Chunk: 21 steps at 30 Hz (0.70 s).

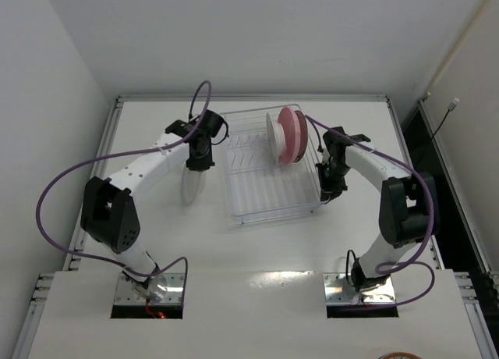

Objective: Load the plates into the dish rack

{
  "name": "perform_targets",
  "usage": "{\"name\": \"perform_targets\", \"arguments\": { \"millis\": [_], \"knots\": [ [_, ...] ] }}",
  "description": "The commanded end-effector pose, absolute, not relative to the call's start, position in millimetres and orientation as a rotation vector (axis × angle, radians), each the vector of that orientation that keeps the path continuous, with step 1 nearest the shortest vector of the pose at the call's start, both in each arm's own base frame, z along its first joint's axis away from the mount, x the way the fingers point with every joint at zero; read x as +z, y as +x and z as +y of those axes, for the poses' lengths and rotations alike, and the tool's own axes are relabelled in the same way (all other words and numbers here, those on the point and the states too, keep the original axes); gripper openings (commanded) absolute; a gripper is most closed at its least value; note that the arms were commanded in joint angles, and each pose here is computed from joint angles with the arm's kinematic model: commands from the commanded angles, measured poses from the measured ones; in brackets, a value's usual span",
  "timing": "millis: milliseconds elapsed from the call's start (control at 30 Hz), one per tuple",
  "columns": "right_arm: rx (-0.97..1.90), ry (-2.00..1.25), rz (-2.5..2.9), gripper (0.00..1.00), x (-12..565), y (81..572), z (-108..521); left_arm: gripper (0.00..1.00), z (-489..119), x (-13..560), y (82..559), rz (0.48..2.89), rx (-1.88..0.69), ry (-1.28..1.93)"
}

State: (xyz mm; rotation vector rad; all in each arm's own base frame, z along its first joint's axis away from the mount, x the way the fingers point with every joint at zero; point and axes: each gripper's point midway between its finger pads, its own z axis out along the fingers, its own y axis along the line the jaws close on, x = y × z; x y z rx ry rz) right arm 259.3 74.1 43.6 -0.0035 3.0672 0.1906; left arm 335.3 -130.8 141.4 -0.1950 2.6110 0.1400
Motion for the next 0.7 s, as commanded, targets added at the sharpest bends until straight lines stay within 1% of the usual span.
{"name": "perform_targets", "arguments": {
  "millis": [0, 100, 133, 200, 233, 367, 467, 667],
  "knots": [
    [0.163, 0.072, 3.020, 0.09, 52.6, 268.7, 69.4, 0.00, -126.9, 222.5, 359.5, 2.428, 0.043, -0.291],
    [0.163, 0.072, 3.020, 0.09, 52.6, 268.7, 69.4, 0.00, -130.6, 259.7, 378.3, 2.353, -0.007, -0.319],
    [0.163, 0.072, 3.020, 0.09, 52.6, 268.7, 69.4, 0.00, -137.3, 289.5, 386.8, 2.293, -0.070, -0.324],
    [0.163, 0.072, 3.020, 0.09, 52.6, 268.7, 69.4, 0.00, -138.7, 313.5, 400.6, 2.238, -0.140, -0.345],
    [0.163, 0.072, 3.020, 0.09, 52.6, 268.7, 69.4, 0.00, -154.4, 326.2, 409.1, 2.205, -0.242, -0.320],
    [0.163, 0.072, 3.020, 0.09, 52.6, 268.7, 69.4, 0.00, -179.2, 381.6, 426.7, 2.030, -0.479, -0.313],
    [0.163, 0.072, 3.020, 0.09, 52.6, 268.7, 69.4, 0.00, -204.6, 392.9, 434.4, 1.976, -0.653, -0.307],
    [0.163, 0.072, 3.020, 0.09, 52.8, 266.3, 69.0, 0.00, -247.5, 392.8, 443.3, 1.913, -0.953, -0.303]
  ]
}}
